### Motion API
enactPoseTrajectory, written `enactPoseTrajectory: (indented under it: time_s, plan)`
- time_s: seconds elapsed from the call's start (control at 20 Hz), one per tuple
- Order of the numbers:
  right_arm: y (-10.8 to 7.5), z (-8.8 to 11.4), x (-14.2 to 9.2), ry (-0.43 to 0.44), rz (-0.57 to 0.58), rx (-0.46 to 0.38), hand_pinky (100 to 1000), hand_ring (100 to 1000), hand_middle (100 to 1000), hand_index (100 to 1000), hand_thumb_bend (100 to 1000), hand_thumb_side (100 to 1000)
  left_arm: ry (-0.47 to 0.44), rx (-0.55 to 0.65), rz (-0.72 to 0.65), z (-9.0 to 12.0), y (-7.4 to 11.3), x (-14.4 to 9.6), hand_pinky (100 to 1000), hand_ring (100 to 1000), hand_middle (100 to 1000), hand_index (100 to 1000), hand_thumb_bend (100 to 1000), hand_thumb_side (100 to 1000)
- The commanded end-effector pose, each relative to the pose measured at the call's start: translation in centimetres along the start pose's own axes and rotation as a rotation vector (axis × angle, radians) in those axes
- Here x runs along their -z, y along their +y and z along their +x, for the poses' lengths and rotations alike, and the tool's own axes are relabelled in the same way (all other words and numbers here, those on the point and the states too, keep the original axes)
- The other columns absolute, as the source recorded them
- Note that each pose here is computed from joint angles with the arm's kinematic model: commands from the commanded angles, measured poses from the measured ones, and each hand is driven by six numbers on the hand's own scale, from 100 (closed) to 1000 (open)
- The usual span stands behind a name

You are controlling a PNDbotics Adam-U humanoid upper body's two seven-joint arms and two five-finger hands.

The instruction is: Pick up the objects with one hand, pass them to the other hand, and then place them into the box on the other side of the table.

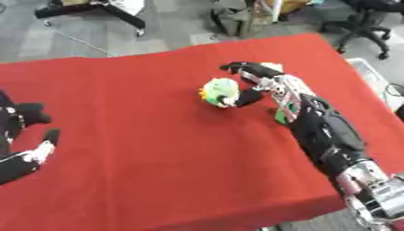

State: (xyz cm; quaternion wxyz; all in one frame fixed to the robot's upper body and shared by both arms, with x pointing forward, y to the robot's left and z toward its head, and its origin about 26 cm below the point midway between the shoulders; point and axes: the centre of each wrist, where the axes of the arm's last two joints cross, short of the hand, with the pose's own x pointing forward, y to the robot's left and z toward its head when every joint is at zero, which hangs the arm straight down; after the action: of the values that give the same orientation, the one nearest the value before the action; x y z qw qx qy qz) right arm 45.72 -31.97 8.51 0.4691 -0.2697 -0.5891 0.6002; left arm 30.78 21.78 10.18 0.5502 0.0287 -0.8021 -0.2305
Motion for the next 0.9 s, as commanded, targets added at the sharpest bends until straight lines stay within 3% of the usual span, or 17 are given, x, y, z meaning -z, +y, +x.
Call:
enactPoseTrajectory:
  time_s: [0.05,0.2,0.25,0.3,0.35,0.4,0.55,0.7,0.9]
  plan:
    - [-0.8,-0.5,0.0,0.037,0.0,-0.045,960,891,917,1000,328,519,-0.042,-0.001,-0.008,1.1,0.2,0.4,881,687,593,757,269,100]
    - [-0.3,-0.5,0.1,0.054,-0.012,-0.069,933,850,841,950,288,399,-0.042,-0.004,-0.012,1.1,0.1,0.4,881,688,593,757,269,100]
    - [-0.1,-0.4,0.2,0.056,-0.022,-0.076,920,825,791,912,250,359,-0.042,-0.005,-0.014,1.1,0.1,0.4,881,688,593,757,270,100]
    - [-0.2,-0.3,0.2,0.054,-0.059,-0.078,897,775,690,816,189,287,-0.042,-0.006,-0.015,1.1,0.1,0.4,881,688,593,757,270,100]
    - [-0.3,-0.2,0.3,0.045,-0.114,-0.078,869,720,566,708,137,215,-0.041,-0.007,-0.016,1.1,0.1,0.4,881,688,593,756,269,100]
    - [-0.5,0.0,0.3,0.031,-0.178,-0.078,853,683,505,648,100,190,-0.04,-0.007,-0.015,1.1,0.1,0.4,881,688,593,756,268,100]
    - [-1.6,1.5,0.5,-0.064,-0.396,-0.064,807,592,387,523,100,156,-0.029,-0.006,-0.008,0.8,0.1,0.3,881,687,593,755,265,100]
    - [-3.7,6.1,0.8,-0.284,-0.611,-0.058,787,582,377,509,100,125,-0.011,-0.009,-0.004,0.4,0.2,0.3,881,686,592,755,263,100]
    - [-6.6,16.0,-1.3,-0.708,-0.795,-0.092,755,611,416,529,126,100,-0.004,-0.018,-0.02,0.3,0.4,0.6,882,687,594,756,277,100]
